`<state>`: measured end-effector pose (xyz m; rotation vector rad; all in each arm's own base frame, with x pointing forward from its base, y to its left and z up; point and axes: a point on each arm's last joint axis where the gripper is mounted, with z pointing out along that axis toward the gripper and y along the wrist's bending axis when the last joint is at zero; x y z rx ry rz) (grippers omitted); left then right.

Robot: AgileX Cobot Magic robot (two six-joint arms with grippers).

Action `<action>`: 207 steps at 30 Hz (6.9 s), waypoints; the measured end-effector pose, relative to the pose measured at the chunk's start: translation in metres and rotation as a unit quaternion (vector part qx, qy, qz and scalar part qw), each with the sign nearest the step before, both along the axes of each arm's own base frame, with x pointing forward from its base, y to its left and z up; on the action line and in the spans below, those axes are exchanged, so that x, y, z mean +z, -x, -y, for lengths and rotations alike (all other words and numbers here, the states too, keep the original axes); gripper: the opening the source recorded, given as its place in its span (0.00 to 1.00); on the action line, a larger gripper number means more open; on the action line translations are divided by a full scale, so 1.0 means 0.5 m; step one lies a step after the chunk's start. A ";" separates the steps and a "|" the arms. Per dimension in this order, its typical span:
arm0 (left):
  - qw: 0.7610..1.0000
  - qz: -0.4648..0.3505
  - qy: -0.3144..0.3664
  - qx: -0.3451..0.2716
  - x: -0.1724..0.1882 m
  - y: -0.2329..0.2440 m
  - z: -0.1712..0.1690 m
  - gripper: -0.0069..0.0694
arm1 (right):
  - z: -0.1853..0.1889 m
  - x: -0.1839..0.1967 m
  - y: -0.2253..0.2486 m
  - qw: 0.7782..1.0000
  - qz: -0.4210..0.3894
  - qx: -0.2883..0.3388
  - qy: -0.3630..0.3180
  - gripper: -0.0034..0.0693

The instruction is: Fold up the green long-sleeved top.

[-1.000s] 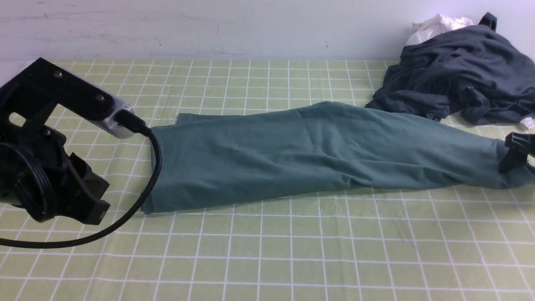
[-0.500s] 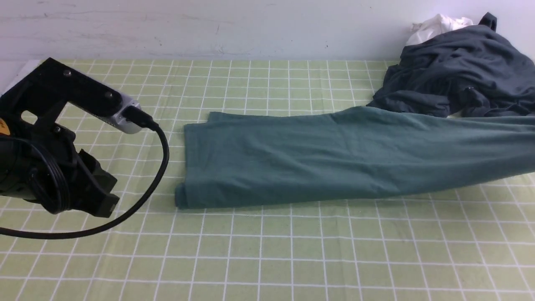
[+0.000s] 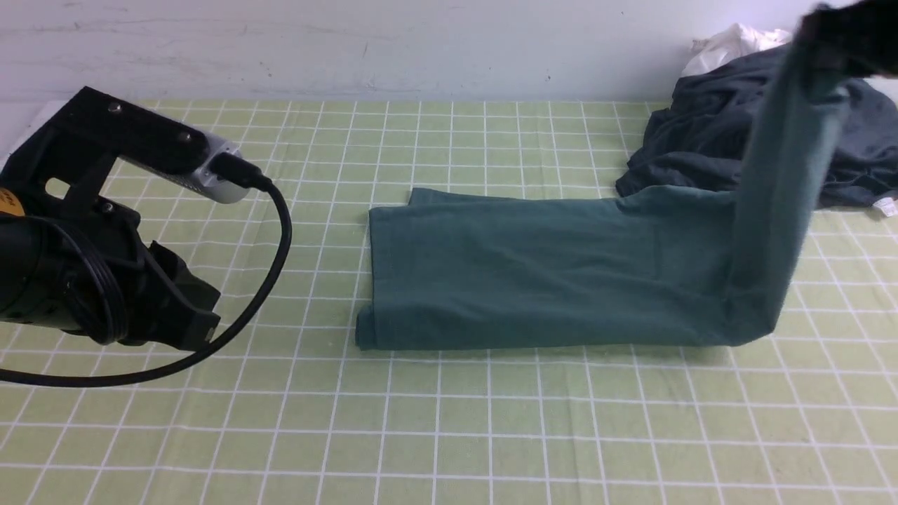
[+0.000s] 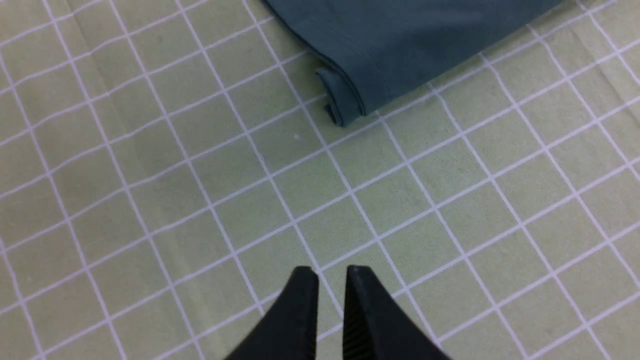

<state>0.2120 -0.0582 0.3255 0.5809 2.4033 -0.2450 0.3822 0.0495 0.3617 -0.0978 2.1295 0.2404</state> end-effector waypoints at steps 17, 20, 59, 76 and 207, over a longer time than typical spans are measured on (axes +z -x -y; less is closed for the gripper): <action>1.000 -0.003 0.007 0.004 -0.012 0.001 0.001 0.18 | -0.456 -0.274 -0.052 0.982 0.009 0.188 -0.025 0.40; 1.000 -0.006 0.008 0.004 -0.015 0.001 0.001 0.18 | -0.476 -0.239 -0.057 0.977 0.033 0.208 -0.020 0.48; 0.886 0.461 -0.020 0.051 -0.018 0.263 -0.082 0.18 | -0.256 0.391 0.254 0.869 0.354 0.284 0.196 0.07; 0.845 0.528 -0.044 0.066 -0.082 0.278 -0.093 0.09 | -0.055 0.159 0.447 0.939 0.215 0.146 0.226 0.04; 0.937 0.285 0.013 0.202 -0.312 0.320 -0.115 0.09 | 0.093 -0.361 0.655 0.978 0.169 -0.107 -0.057 0.04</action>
